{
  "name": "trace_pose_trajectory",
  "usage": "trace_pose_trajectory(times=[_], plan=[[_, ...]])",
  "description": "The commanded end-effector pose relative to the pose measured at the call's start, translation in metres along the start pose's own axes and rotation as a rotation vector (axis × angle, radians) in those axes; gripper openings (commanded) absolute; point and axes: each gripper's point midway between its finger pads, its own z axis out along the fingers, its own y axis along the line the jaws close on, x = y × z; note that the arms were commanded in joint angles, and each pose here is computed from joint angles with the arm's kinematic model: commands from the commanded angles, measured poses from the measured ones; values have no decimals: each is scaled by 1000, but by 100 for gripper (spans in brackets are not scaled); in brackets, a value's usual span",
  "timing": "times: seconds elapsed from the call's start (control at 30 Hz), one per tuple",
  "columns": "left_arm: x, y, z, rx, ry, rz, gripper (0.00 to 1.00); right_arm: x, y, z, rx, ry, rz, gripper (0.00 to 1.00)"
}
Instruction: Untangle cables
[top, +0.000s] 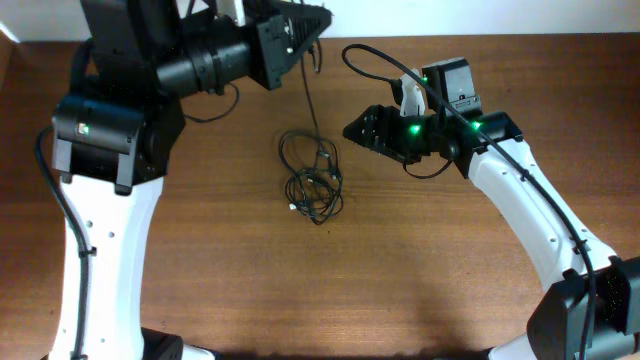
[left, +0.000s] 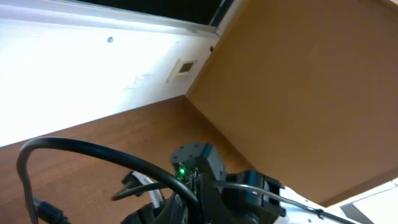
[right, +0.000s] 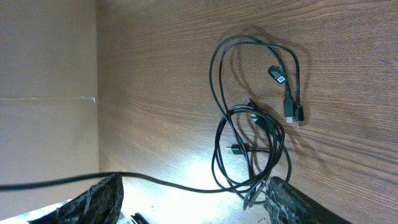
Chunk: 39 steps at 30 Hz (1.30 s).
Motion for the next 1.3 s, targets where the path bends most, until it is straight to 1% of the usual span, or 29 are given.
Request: trace_pose_trajectory(times=[0.0, 0.03, 0.1, 0.23, 0.3, 0.33, 0.47, 0.6, 0.7, 0.77, 0.83, 0.9, 0.93, 0.97, 1.0, 1.07, 1.1, 1.17, 1.23, 1.27], plan=[[-6, 0, -7, -11, -19, 25, 0, 3, 5, 4, -16, 17, -21, 74], [-6, 3, -7, -32, -21, 9, 0, 5, 7, 5, -17, 21, -26, 74], [-8, 18, -8, -114, -44, -80, 0, 12, 11, 12, -5, 31, -49, 74], [-15, 37, -15, -199, -95, -202, 0, 28, 12, 27, 21, 66, -88, 74], [-15, 60, -26, -288, -127, -326, 0, 33, 10, 39, 30, 89, -93, 73], [-13, 72, -32, -335, -144, -403, 0, 39, 8, 47, 35, 113, -130, 74], [-10, 103, -53, -453, -186, -517, 0, 60, 8, 70, 40, 180, -230, 74], [-4, 123, -70, -536, -194, -561, 0, 70, 0, 91, 79, 201, -256, 74], [0, 134, -80, -592, -202, -579, 0, 83, -4, 117, 95, 229, -303, 73], [2, 137, -82, -607, -201, -584, 0, 94, -5, 136, 88, 255, -360, 74], [1, 138, -83, -618, -206, -583, 0, 108, -13, 153, 101, 291, -364, 72], [2, 141, -85, -635, -211, -582, 0, 112, -16, 157, 104, 305, -363, 62], [2, 141, -85, -635, -211, -582, 0, 112, -15, 157, 100, 306, -362, 61], [2, 141, -85, -635, -212, -582, 0, 113, -15, 157, 98, 307, -361, 57], [2, 141, -85, -636, -212, -582, 0, 113, -15, 157, 98, 308, -360, 51], [1, 143, -86, -650, -211, -560, 0, 113, -14, 157, 92, 311, -359, 33], [2, 143, -86, -653, -199, -534, 0, 113, -14, 157, 92, 310, -356, 21], [5, 143, -86, -664, -152, -436, 0, 111, -11, 154, 88, 303, -359, 4], [17, 146, -87, -685, -63, -333, 0, 102, -1, 142, 69, 270, -367, 4], [28, 150, -86, -697, -8, -307, 0, 95, 7, 133, 58, 244, -375, 4]])
